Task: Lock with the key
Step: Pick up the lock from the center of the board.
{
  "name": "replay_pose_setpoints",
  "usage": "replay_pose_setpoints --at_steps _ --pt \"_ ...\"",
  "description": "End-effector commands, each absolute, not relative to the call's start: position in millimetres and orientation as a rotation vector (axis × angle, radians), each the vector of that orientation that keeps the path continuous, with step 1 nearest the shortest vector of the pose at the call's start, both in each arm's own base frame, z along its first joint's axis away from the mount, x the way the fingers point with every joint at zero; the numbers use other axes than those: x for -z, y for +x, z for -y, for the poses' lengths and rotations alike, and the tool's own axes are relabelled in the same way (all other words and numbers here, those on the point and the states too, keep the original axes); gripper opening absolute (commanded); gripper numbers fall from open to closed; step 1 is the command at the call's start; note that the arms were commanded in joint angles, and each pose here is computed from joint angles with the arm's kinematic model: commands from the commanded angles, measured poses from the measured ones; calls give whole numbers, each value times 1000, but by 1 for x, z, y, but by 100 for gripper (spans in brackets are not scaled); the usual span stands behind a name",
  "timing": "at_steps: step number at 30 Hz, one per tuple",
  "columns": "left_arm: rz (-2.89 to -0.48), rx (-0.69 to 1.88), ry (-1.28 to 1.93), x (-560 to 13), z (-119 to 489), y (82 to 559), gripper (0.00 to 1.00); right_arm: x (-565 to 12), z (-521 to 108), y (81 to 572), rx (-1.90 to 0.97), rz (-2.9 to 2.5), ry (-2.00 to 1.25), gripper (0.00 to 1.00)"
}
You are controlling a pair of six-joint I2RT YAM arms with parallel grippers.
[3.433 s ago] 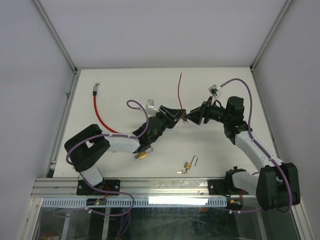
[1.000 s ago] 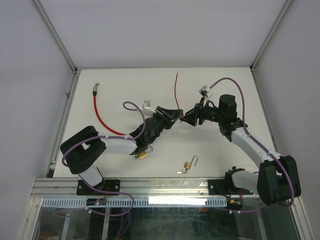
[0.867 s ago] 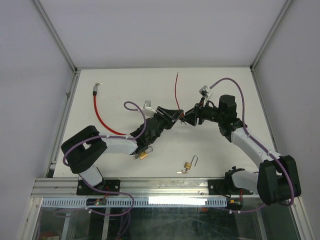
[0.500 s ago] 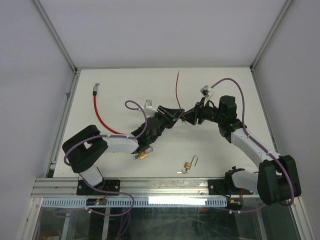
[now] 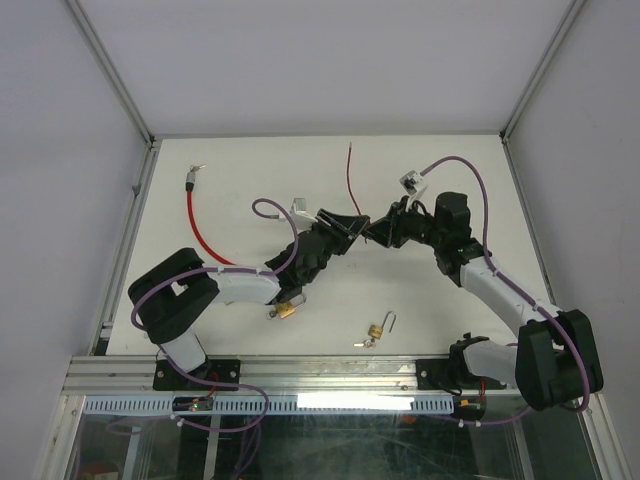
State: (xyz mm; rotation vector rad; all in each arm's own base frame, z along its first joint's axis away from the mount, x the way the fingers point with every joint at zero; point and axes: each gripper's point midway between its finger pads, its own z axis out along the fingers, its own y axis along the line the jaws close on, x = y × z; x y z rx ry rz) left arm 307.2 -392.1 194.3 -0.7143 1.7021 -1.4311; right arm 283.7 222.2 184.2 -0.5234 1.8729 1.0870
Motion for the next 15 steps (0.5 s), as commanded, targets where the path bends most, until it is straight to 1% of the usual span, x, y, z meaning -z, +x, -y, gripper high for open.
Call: replay_pose_setpoints --at_steps 1,4,7,13,15 --pt "-1613 1574 -671 -237 409 298 14 -198 -222 294 -1025 -1811 -520 22" --pt "-1611 1572 -669 -237 407 298 24 -203 -221 294 -1015 -1801 -525 13" --pt "-1608 1573 -662 -238 406 296 34 -206 -220 293 -1025 -1790 -534 7" --pt "-1608 1578 -643 -237 404 293 51 -214 -218 289 -1058 -1762 -544 2" --pt "-1607 1579 -641 -236 403 292 54 -216 -217 288 -1068 -1754 -543 1"
